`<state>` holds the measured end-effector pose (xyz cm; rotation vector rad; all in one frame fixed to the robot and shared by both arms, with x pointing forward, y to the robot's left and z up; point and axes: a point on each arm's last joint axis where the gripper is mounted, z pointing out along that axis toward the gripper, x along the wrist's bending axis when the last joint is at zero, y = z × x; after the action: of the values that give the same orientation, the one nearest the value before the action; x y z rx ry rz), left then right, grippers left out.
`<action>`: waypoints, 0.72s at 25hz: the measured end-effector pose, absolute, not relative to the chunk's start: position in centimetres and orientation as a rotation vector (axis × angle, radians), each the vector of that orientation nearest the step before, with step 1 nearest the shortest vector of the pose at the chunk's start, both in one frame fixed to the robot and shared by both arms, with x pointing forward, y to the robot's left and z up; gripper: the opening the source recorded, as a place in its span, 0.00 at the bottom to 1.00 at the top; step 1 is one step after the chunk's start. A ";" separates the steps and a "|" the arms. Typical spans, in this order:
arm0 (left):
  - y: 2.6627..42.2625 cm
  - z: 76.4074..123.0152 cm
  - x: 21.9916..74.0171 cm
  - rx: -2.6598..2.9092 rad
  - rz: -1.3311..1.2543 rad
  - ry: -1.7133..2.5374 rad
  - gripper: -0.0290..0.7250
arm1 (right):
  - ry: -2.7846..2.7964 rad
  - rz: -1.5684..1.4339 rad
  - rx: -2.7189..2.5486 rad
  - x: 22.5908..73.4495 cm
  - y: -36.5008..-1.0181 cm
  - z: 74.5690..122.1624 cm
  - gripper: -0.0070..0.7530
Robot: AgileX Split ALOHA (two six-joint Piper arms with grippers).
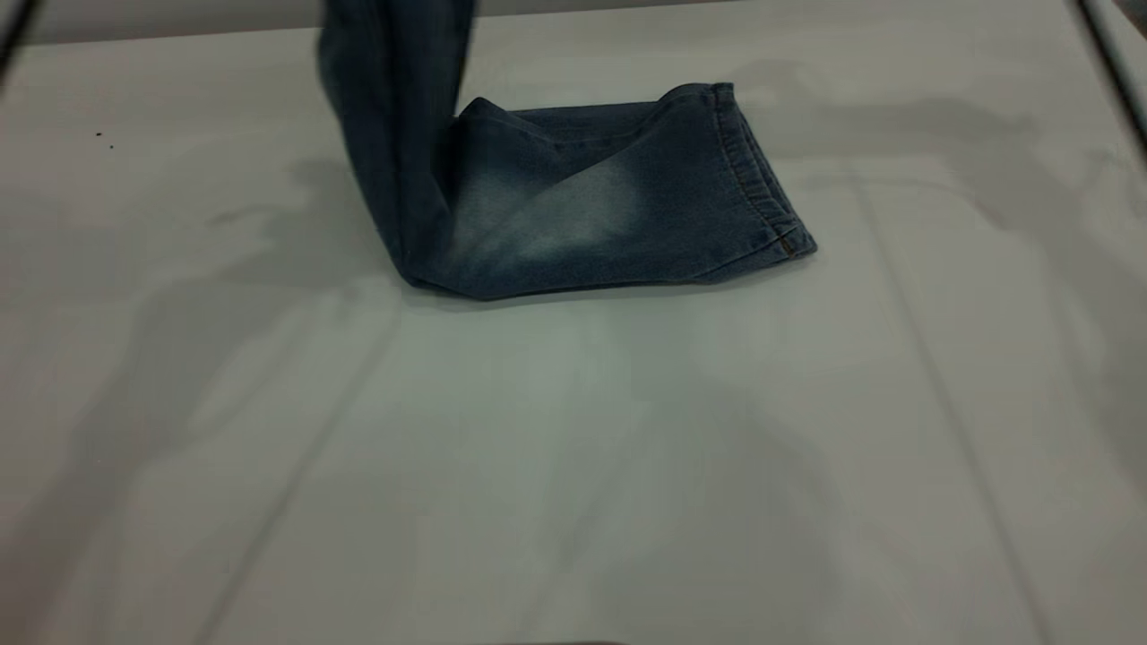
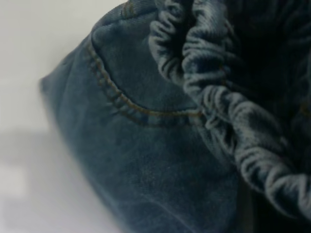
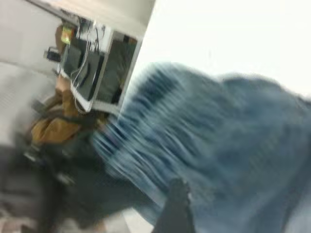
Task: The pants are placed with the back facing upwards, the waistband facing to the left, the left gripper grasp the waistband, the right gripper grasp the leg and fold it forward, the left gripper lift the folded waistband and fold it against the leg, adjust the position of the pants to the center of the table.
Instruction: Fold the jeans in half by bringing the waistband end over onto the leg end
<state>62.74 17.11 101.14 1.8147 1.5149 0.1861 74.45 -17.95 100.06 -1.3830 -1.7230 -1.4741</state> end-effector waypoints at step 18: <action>7.8 89.2 61.9 2.026 0.104 1.453 0.48 | -1.861 -1.538 -1.392 73.4 -20.6 105.5 0.75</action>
<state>61.92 7.84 89.21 2.0260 1.4526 0.1042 73.39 -20.63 105.48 -1.3916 -1.8609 -1.5382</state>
